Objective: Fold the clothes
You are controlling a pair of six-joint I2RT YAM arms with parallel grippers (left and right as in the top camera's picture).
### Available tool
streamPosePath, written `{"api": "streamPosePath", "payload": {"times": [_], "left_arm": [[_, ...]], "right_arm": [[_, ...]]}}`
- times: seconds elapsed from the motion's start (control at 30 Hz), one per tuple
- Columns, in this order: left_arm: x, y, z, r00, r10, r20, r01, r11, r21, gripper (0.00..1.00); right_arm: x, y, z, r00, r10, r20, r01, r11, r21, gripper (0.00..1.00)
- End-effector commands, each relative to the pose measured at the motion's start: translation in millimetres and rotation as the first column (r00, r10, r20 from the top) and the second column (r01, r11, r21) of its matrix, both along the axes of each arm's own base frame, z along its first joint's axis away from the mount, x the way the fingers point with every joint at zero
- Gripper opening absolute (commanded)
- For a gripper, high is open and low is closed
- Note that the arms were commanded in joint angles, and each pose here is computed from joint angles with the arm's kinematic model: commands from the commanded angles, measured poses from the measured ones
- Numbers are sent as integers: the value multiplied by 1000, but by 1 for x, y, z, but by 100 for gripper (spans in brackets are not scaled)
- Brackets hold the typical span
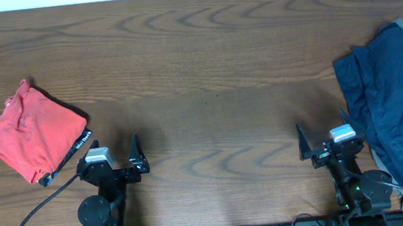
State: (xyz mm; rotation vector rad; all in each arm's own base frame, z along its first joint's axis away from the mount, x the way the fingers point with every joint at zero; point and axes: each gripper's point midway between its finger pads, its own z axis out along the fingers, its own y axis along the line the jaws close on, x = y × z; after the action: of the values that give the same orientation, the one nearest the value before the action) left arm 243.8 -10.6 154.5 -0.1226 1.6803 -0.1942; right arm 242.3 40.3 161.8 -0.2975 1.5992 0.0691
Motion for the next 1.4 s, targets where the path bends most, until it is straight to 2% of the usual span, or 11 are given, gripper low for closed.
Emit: {"api": "streamPosePath", "payload": {"times": [0.0,1.37], "left_arm": [[0,0,-17,999,2,-43,-2,1000,3,98],[0,0,-17,999,2,-43,-2,1000,3,98]], "right_arm": [[-1,4,-1,1000,19,-1,-19,1000,-14,99],[-2,7,-1,999,41,2,-41,999,-12,99]]}}
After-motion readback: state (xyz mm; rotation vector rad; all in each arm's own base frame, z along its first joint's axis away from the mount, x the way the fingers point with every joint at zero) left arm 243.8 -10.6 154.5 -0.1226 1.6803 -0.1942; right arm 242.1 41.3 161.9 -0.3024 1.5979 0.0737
